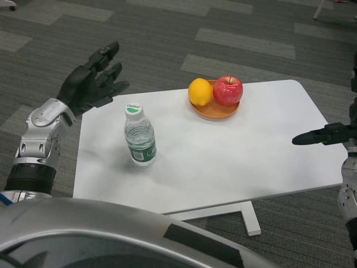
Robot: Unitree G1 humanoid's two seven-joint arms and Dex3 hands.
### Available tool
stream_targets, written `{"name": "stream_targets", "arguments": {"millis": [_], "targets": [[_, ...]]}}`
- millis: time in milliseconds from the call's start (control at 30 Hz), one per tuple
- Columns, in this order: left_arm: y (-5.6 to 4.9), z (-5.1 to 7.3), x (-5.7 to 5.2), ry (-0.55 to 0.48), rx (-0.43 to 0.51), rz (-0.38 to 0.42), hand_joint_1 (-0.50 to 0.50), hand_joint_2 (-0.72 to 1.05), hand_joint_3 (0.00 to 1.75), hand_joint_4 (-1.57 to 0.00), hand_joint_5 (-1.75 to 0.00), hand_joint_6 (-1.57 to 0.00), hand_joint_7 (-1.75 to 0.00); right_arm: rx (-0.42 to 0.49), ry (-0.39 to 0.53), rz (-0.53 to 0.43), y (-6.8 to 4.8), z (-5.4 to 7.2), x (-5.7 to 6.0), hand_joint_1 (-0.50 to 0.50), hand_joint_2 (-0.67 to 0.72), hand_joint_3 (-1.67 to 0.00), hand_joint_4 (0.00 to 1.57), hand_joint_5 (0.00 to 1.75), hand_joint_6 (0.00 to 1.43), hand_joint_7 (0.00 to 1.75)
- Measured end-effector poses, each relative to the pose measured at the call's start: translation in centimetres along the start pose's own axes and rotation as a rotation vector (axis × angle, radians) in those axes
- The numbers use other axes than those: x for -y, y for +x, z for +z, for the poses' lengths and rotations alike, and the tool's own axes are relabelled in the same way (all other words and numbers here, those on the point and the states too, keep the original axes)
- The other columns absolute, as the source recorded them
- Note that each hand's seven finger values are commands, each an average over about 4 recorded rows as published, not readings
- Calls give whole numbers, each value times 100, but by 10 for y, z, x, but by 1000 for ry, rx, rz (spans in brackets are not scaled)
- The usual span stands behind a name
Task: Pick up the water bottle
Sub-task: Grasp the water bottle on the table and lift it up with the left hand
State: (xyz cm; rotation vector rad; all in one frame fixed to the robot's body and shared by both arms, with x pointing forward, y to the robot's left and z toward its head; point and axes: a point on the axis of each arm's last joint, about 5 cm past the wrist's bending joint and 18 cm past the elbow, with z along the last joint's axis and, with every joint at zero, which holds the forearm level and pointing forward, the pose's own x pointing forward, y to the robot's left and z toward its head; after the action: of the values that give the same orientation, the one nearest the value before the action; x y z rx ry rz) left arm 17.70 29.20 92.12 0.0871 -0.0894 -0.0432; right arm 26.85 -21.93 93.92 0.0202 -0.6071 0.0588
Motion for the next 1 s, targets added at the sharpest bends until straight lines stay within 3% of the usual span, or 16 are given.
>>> {"name": "stream_targets", "arguments": {"millis": [233,467,500,567,633,700,1000], "targets": [[-6,-7,2,153,54,15,-50,105,9,0,0,0,-14,-6,1,9,-1,-1,-2,-50,28,0,0,0,0,7],[-16,-5,-9,187,114,58,-50,85,9,0,0,0,-14,-13,2,20,-1,-2,-3,-50,28,0,0,0,0,7],[-16,-3,-11,189,121,64,-50,72,7,0,0,0,-14,-14,2,22,-2,-2,-4,-50,28,0,0,0,0,7],[-18,-2,-15,188,135,80,-50,25,2,0,0,0,-14,-16,3,26,-2,-2,-4,-50,28,0,0,0,0,7],[-20,-1,-19,179,144,96,-50,-33,4,0,0,0,-14,-18,3,28,-2,-3,-4,-50,28,0,0,0,0,7],[-24,-2,-24,162,139,107,-50,-57,9,0,0,0,-14,-20,3,29,-2,-3,-5,-50,28,0,0,0,0,7],[-27,-5,-26,128,88,70,-50,-64,9,0,0,0,-14,-33,3,35,-6,-4,-5,-50,25,0,0,0,0,7]]}}
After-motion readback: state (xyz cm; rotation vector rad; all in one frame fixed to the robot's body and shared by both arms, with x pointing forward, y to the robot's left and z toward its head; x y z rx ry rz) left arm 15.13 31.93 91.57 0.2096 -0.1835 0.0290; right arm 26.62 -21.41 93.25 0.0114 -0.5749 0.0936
